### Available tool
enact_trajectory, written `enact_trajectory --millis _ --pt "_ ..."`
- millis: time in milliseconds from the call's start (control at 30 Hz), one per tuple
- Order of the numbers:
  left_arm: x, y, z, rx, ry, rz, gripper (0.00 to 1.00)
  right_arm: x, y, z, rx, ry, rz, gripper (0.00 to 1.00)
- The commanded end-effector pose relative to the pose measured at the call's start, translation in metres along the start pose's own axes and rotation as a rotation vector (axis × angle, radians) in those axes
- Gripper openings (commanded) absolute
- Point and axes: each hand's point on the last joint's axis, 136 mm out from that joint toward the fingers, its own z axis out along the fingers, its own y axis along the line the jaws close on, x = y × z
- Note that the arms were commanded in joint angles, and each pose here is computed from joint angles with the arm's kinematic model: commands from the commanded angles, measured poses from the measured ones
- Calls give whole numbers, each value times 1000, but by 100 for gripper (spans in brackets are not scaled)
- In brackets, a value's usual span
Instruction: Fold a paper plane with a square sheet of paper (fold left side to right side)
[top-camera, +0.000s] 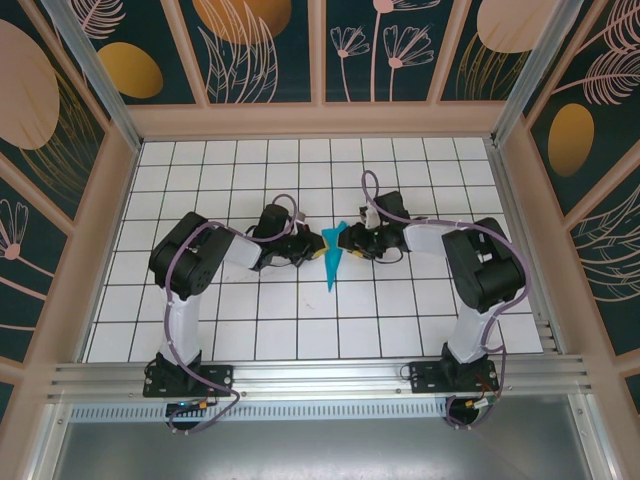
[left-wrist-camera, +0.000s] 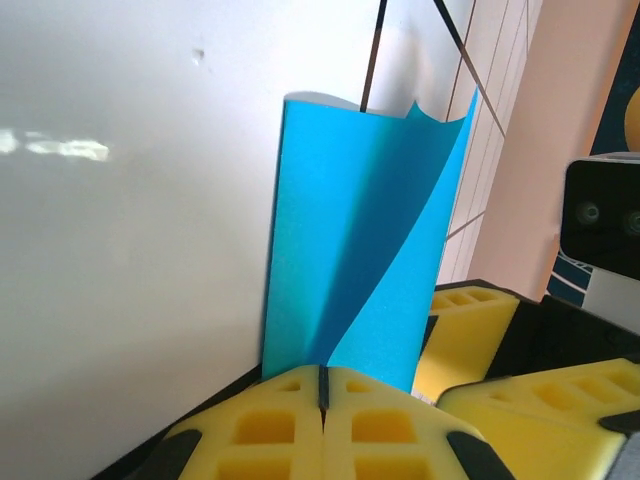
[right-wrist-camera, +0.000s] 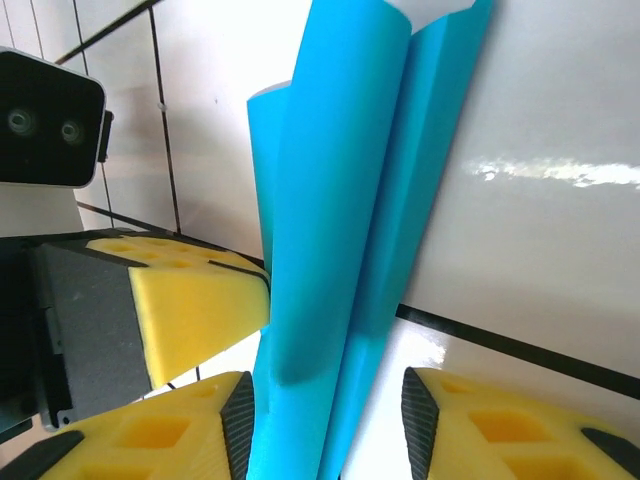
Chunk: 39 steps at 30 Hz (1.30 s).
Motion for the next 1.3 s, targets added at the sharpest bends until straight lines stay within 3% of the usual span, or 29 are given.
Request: enact_trajectory --millis 0,600,1267 --pt "-4 -5 -7 3 -18 48 0 -1 4 -11 -11 -23 -23 47" --pt "-14 2 1 -35 -13 98 0 -2 22 -27 -69 -56 -64 39" --pt "-24 11 8 -84 -12 127 0 0 46 -10 -153 -24 -92 34"
